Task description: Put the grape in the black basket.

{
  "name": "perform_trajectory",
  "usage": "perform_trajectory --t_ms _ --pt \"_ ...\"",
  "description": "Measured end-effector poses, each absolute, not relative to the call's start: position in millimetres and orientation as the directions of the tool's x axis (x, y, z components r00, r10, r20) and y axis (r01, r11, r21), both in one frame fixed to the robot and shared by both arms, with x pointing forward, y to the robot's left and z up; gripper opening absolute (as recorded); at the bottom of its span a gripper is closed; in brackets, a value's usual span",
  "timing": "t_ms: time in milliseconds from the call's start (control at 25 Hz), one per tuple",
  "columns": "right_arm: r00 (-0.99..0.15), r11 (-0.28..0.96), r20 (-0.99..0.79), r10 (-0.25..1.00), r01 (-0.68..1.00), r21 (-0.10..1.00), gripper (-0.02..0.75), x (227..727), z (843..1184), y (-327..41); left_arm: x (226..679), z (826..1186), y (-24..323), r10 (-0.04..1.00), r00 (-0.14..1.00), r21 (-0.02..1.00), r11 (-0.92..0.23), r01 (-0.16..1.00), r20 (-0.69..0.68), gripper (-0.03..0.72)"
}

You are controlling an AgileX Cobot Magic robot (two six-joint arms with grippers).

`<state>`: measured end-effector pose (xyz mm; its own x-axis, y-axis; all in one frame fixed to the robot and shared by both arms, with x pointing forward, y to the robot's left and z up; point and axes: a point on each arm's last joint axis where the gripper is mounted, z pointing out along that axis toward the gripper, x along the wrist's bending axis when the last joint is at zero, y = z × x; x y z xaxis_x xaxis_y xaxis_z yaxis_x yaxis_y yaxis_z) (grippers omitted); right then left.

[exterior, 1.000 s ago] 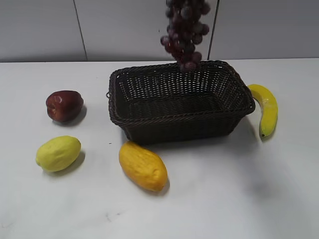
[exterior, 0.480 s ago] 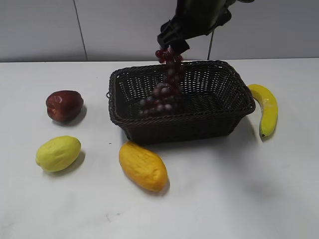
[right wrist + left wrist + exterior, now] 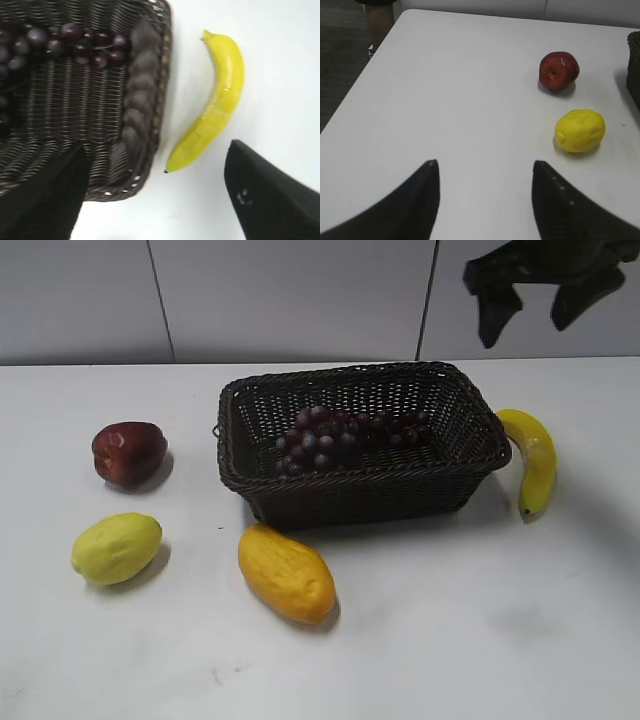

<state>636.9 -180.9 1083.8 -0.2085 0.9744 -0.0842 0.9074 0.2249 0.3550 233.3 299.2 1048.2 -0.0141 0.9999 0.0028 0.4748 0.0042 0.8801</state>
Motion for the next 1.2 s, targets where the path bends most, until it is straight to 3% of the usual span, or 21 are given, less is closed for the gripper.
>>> perform_trajectory --t_ms 280,520,800,1200 --pt "-0.126 0.145 -0.074 0.989 0.914 0.38 0.616 598.0 1114.9 -243.4 233.3 1048.2 299.2 1.0 -0.014 0.88 0.004 0.475 0.003 0.552" --pt "-0.133 0.141 -0.05 0.99 0.898 0.418 0.594 502.5 1126.7 -260.9 233.3 1048.2 299.2 1.0 -0.014 0.88 0.004 0.475 0.003 0.552" --pt "-0.138 0.127 -0.013 0.99 0.865 0.486 0.594 401.0 1094.6 -274.2 233.3 1048.2 299.2 1.0 -0.014 0.88 0.004 0.475 0.003 0.552" --pt "-0.156 0.106 0.027 0.987 0.78 0.617 0.594 304.1 1058.5 -286.2 233.3 1048.2 299.2 1.0 -0.014 0.88 0.004 0.475 0.003 0.552"
